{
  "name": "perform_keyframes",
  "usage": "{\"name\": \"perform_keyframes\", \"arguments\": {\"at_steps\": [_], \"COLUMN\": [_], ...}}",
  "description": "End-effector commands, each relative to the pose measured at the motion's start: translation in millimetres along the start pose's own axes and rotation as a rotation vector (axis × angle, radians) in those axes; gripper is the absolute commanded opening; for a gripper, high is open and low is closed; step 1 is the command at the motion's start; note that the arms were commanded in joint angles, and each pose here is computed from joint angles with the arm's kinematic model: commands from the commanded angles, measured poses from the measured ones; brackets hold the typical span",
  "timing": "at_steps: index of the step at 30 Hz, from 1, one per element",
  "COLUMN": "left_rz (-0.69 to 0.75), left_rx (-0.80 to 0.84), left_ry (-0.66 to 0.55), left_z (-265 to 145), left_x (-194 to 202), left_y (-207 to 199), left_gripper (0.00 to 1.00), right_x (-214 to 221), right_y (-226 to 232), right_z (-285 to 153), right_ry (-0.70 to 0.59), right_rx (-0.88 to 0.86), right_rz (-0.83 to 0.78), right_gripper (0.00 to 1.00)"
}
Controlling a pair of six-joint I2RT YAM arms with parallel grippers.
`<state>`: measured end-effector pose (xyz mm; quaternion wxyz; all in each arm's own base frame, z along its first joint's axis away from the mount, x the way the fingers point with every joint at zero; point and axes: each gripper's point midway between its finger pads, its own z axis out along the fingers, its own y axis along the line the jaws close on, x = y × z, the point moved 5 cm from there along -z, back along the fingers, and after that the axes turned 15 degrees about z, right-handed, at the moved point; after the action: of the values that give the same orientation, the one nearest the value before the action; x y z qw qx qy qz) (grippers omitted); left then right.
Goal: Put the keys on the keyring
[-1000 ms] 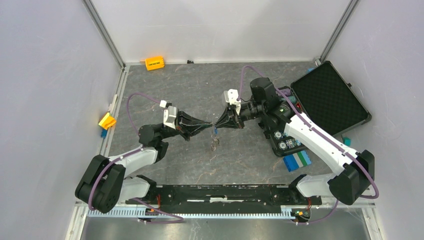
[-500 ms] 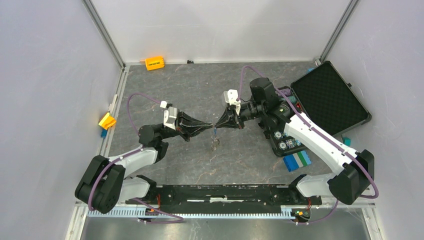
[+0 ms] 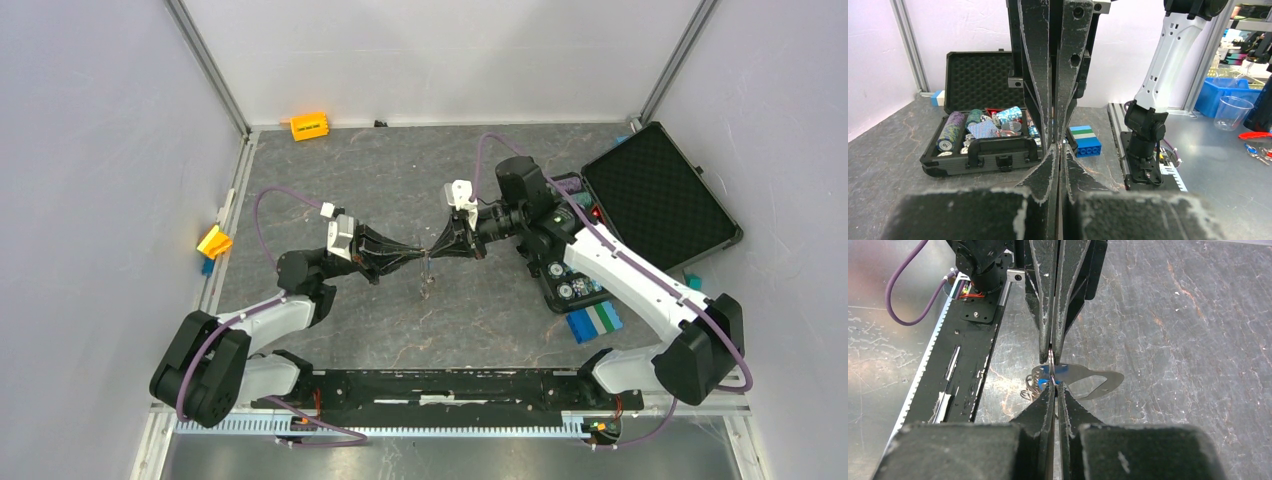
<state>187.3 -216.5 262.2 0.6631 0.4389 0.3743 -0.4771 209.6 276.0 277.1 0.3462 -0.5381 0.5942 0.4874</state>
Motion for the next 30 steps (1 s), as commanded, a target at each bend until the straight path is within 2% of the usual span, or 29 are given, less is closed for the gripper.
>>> {"name": "perform_keyframes", "arguments": {"at_steps": [1,16,30], "left_rz": [0.11,0.11,0.109], "left_rx": [0.028,0.027,0.064], "left_ry": [-0.068,-0.067,-0.058], "left_z": [2,3,3], "left_x": [-21,-20,-19], "left_y": [-4,-3,-8], "left_gripper": [0.02,0.02,0.02], "right_x": [7,13,8], "right_y": [-5,-2,-2], "right_z": [3,12,20], "right_ry": [0.001,-0.005,0.028], "right_rx": [-0.004,-0.042,-0.052], "right_rz": [0.018,0.054,0.038], "right_gripper": [0.07,0.08,0.16]}}
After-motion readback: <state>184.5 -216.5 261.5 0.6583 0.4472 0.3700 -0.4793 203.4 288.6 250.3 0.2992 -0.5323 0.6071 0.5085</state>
